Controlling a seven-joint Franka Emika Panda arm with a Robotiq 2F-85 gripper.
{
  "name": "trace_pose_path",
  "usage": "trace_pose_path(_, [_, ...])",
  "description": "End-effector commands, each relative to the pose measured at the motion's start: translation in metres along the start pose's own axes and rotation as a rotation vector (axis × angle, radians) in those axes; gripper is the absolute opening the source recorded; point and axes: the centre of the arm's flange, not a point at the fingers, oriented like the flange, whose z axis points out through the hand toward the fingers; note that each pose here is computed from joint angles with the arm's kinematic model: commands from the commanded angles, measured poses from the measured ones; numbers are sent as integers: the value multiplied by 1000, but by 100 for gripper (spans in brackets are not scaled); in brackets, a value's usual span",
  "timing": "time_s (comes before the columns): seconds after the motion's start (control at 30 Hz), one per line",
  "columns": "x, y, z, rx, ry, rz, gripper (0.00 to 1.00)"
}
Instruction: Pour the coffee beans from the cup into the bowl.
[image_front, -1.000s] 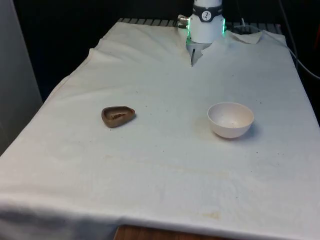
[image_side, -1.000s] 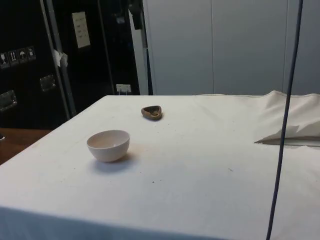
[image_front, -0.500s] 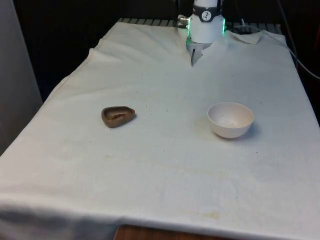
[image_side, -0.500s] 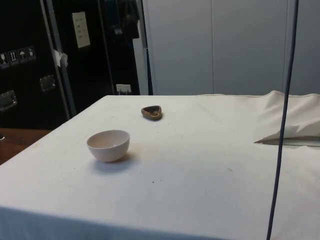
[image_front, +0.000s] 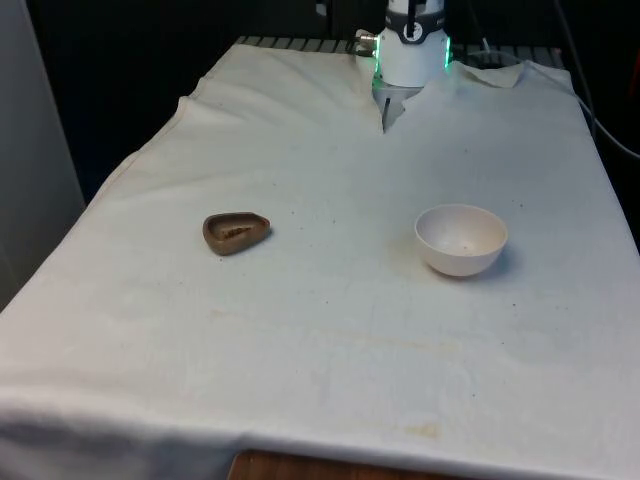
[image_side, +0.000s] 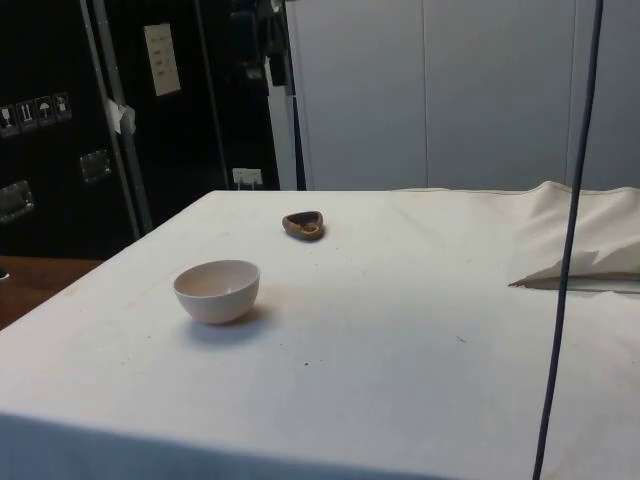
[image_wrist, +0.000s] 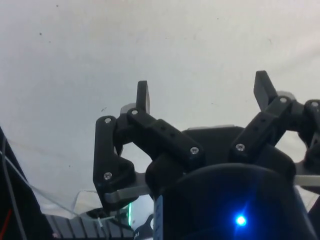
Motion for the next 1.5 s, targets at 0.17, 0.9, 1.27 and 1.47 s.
trace_pose_path(0.17, [-6,16,5,-4,13,-38,100])
trace_pose_path(0.9, [-13,59,28,-14,17,-147,100])
trace_pose_path(1.27, [-6,75,49,-27,11,-198,100])
trace_pose_path(1.47, [3,81,62,-35,9,-226,100])
